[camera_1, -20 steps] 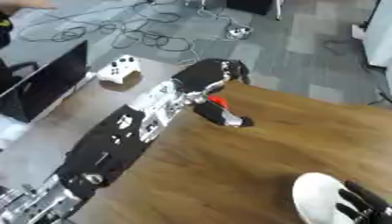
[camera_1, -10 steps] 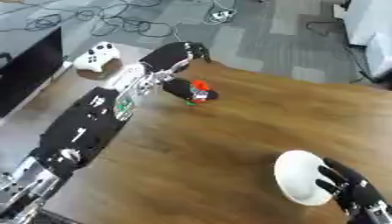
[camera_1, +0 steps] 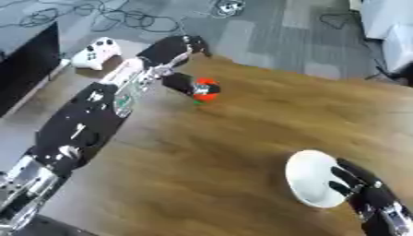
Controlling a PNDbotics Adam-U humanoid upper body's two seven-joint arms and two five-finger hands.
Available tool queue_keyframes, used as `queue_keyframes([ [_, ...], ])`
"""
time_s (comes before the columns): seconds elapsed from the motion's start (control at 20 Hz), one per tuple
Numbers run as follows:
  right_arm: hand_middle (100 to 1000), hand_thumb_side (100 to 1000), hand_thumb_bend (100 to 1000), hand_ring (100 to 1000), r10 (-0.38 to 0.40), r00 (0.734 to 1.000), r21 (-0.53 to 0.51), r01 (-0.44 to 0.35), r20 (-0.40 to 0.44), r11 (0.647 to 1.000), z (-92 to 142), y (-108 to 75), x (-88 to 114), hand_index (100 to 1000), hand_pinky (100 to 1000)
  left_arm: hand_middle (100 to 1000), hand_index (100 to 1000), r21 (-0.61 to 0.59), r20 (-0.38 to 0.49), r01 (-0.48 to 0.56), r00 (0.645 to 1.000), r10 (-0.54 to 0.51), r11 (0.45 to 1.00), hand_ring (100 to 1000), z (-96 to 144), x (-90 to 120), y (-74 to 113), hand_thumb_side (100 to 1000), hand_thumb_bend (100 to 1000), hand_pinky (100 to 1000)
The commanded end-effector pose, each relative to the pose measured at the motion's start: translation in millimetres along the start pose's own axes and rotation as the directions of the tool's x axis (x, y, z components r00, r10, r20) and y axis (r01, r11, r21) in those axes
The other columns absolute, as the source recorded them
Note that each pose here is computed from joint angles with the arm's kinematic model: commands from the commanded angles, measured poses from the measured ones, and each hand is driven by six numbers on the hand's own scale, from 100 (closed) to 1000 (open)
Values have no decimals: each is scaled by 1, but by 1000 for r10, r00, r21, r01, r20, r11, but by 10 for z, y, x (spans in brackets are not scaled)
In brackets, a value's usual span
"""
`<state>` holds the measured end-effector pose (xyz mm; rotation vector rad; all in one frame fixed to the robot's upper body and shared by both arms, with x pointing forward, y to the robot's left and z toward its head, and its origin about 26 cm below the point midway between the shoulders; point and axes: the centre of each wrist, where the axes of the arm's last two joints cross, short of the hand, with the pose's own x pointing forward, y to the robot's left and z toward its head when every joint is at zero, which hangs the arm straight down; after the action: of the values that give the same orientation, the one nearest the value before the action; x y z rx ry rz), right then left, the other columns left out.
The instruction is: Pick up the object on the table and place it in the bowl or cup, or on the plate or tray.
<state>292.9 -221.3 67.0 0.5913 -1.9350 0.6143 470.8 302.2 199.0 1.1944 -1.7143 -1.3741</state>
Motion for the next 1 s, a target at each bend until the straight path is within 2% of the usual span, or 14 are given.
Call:
queue_keyframes([
  [0.05, 947, 860, 100, 953, 21, 999, 19, -21, 26, 1000, -50, -17, 84, 931, 922, 773, 781, 36, -36, 33, 999, -32, 999, 767, -3, -155, 187, 840, 617, 714],
  [0.6, 950, 866, 100, 956, 36, 999, 32, -38, 37, 999, -85, -12, 113, 933, 927, 775, 782, 41, -83, 28, 996, -25, 999, 773, 39, -275, 153, 834, 605, 714],
  [1.0, 950, 870, 100, 957, 43, 998, 34, -44, 38, 998, -96, -12, 119, 934, 929, 773, 781, 66, -113, 23, 993, -16, 998, 771, 76, -347, 198, 828, 600, 710],
])
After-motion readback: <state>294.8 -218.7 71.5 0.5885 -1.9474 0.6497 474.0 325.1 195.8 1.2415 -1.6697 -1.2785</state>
